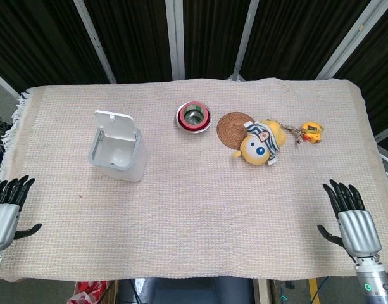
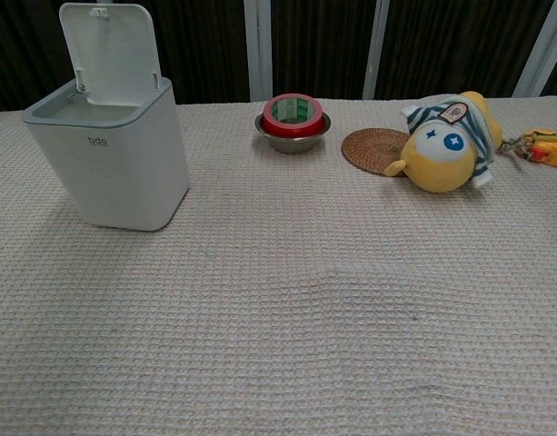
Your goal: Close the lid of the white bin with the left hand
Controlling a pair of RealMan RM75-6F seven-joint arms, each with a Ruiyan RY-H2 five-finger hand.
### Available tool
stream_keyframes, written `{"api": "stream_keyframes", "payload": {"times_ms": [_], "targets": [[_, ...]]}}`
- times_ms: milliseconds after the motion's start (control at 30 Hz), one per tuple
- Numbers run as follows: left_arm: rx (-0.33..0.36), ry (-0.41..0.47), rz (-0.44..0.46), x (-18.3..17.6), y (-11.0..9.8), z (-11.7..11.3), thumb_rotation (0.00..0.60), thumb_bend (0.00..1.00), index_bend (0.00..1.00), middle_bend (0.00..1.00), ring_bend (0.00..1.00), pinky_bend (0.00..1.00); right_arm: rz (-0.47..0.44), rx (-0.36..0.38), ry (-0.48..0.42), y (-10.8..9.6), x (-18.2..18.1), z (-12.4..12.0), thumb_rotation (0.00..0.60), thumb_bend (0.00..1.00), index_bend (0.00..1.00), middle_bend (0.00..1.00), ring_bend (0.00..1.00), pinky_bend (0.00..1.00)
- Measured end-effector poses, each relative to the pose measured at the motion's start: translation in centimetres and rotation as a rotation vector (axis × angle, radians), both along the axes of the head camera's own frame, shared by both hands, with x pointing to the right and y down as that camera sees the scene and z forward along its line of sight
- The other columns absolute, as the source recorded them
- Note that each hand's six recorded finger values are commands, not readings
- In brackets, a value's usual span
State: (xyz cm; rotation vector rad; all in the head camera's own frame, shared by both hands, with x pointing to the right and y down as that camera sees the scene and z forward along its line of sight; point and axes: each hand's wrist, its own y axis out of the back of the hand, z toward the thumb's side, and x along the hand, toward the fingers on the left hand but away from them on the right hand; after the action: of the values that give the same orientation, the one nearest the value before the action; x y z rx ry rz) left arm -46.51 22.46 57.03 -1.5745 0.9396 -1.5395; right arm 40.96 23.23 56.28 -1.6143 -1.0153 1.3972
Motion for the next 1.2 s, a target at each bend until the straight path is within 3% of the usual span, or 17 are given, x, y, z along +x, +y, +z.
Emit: {"api": "stream_keyframes", "payload": {"times_ms": [433,500,533,567,600,633,667,767,967,1100,1200], "targets": [[0.003,0.004,0.003,0.0,-0.1,-0.1,0.6,0.07,0.0,0.0,0.0,0.0,0.006,0.001,-0.001,0.1,0.1,-0.1,0.6,0.24,0.0,0.0,0.0,0.0],[0.012,0.007,0.001,0.1,-0.4,-0.3,0.6,0.1,0.0,0.0,0.0,0.04,0.009,0.002,-0.001,0.0,0.2,-0.1,0.6,0.24,0.0,0.0,0.0,0.0],[0.021,0.01,-0.001,0.1,-0.8,-0.5,0.6,0.15,0.0,0.02,0.02,0.13,0.01,0.003,-0.002,0.0,0.2,-0.1,0.6,0.24,0.0,0.0,0.0,0.0],[0.029,0.011,-0.002,0.1,-1.1,-0.6,0.6,0.2,0.0,0.08,0.1,0.26,0.012,0.003,-0.004,-0.1,0.2,-0.1,0.6,0.24,0.0,0.0,0.0,0.0],[0.039,0.013,-0.002,0.2,-1.5,-0.9,0.6,0.26,0.0,0.21,0.23,0.42,0.013,0.004,-0.005,-0.1,0.2,-0.1,0.6,0.24,0.0,0.0,0.0,0.0],[0.056,0.014,0.0,0.3,-2.0,-1.3,0.6,0.3,0.0,0.33,0.34,0.52,0.014,0.005,-0.007,-0.1,0.1,-0.1,0.6,0.24,0.0,0.0,0.0,0.0],[0.072,0.013,0.003,0.5,-2.6,-1.6,0.6,0.36,0.0,0.51,0.5,0.65,0.016,0.005,-0.009,-0.1,0.1,-0.1,0.6,0.24,0.0,0.0,0.0,0.0],[0.14,0.018,0.02,1.2,-4.9,-3.2,0.6,0.48,0.0,0.79,0.74,0.81,0.02,0.004,-0.012,-0.2,0.1,0.0,0.6,0.24,0.0,0.0,0.0,0.0],[0.225,0.051,0.05,3.3,-10.0,-6.1,0.6,0.64,0.0,0.97,0.9,0.94,0.038,0.002,-0.016,-0.4,0.3,0.1,0.6,0.24,0.0,0.0,0.0,0.0],[0.198,0.071,0.052,4.5,-12.7,-6.6,0.6,0.69,0.0,1.0,0.94,0.97,0.048,0.002,-0.025,-0.4,0.3,0.0,0.6,0.24,0.0,0.0,0.0,0.0],[0.14,0.091,0.032,5.3,-14.7,-6.4,0.6,0.71,0.0,1.0,0.95,0.98,0.05,-0.002,-0.028,-0.3,0.3,0.0,0.6,0.24,0.0,0.0,0.0,0.0]]}}
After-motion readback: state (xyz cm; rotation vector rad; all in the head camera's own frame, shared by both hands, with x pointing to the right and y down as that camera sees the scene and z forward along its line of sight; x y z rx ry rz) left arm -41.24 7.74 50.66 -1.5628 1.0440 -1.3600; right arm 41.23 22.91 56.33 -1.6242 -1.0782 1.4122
